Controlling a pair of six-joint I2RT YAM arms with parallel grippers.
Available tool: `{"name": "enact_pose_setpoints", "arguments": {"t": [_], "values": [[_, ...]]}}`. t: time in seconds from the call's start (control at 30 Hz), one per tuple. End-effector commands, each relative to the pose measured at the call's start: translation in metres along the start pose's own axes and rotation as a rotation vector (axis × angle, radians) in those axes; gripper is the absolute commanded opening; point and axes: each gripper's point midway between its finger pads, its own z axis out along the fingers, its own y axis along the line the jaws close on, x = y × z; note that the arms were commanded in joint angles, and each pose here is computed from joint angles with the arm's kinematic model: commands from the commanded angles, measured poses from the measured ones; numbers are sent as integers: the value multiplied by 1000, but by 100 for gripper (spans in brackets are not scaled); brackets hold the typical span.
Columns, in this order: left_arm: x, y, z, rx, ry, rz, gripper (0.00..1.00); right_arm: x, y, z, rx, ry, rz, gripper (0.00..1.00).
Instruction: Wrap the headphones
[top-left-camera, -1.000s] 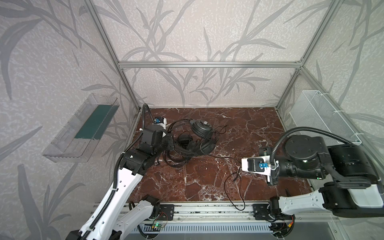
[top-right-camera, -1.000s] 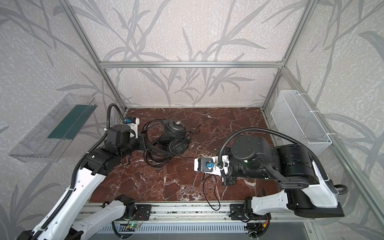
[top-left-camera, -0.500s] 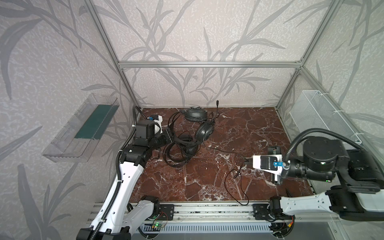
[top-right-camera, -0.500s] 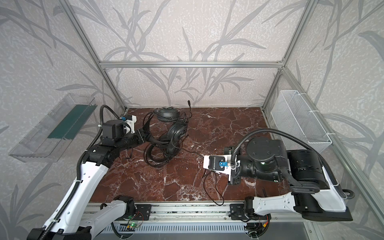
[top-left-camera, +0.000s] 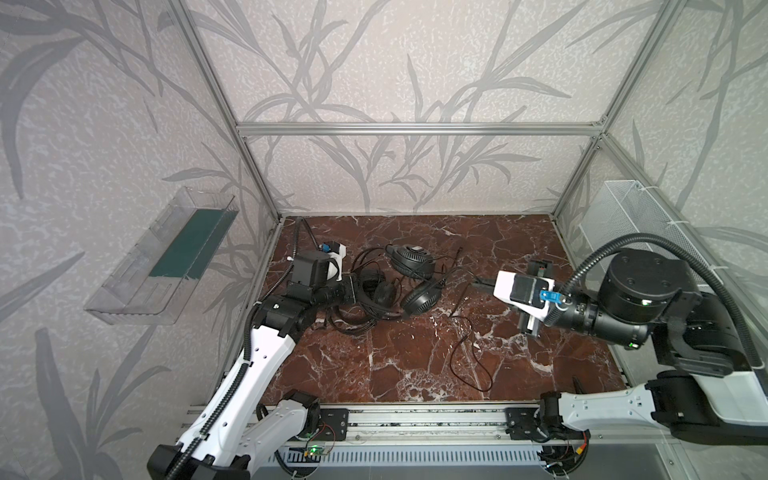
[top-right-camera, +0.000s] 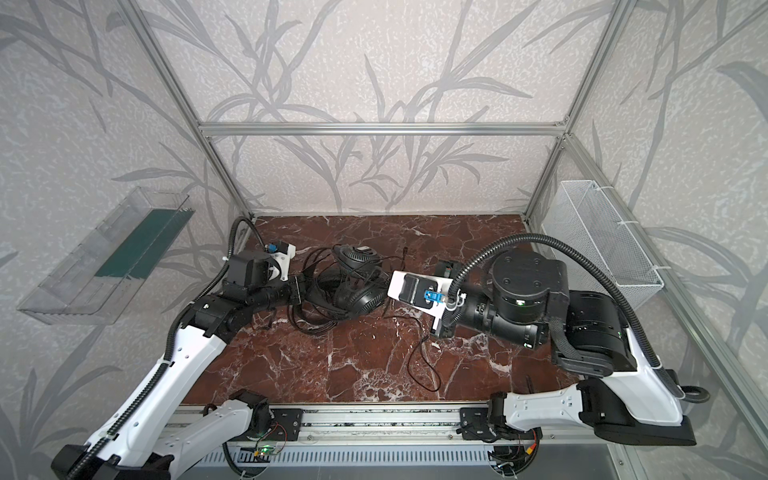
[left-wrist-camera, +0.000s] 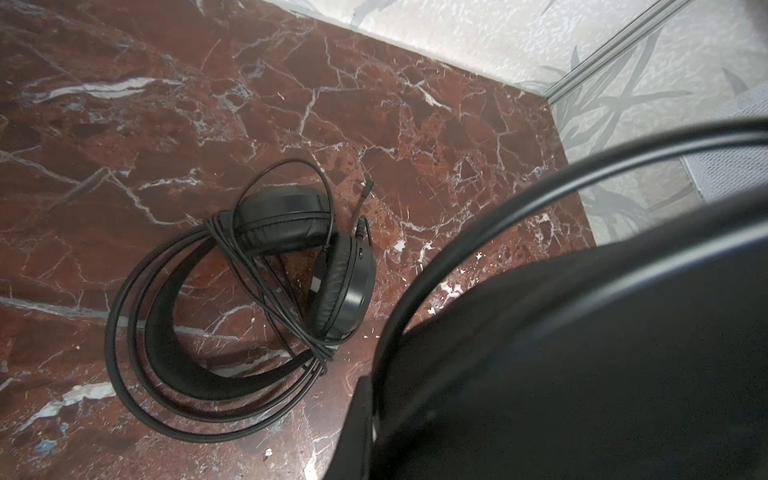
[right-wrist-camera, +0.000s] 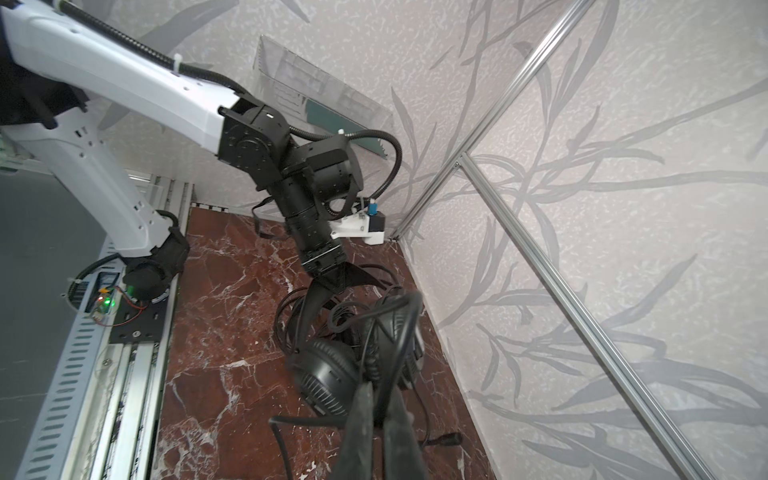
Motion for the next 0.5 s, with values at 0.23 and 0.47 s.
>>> {"name": "enact_pose_setpoints", "arguments": {"t": [0.23, 0.47], "values": [[-5, 4, -13, -57, -99, 67, 0, -46, -57, -56, 241, -272, 97, 0], [-11, -21, -31, 91, -155, 50, 0, -4, -60, -67, 342, -175, 76, 0]]}}
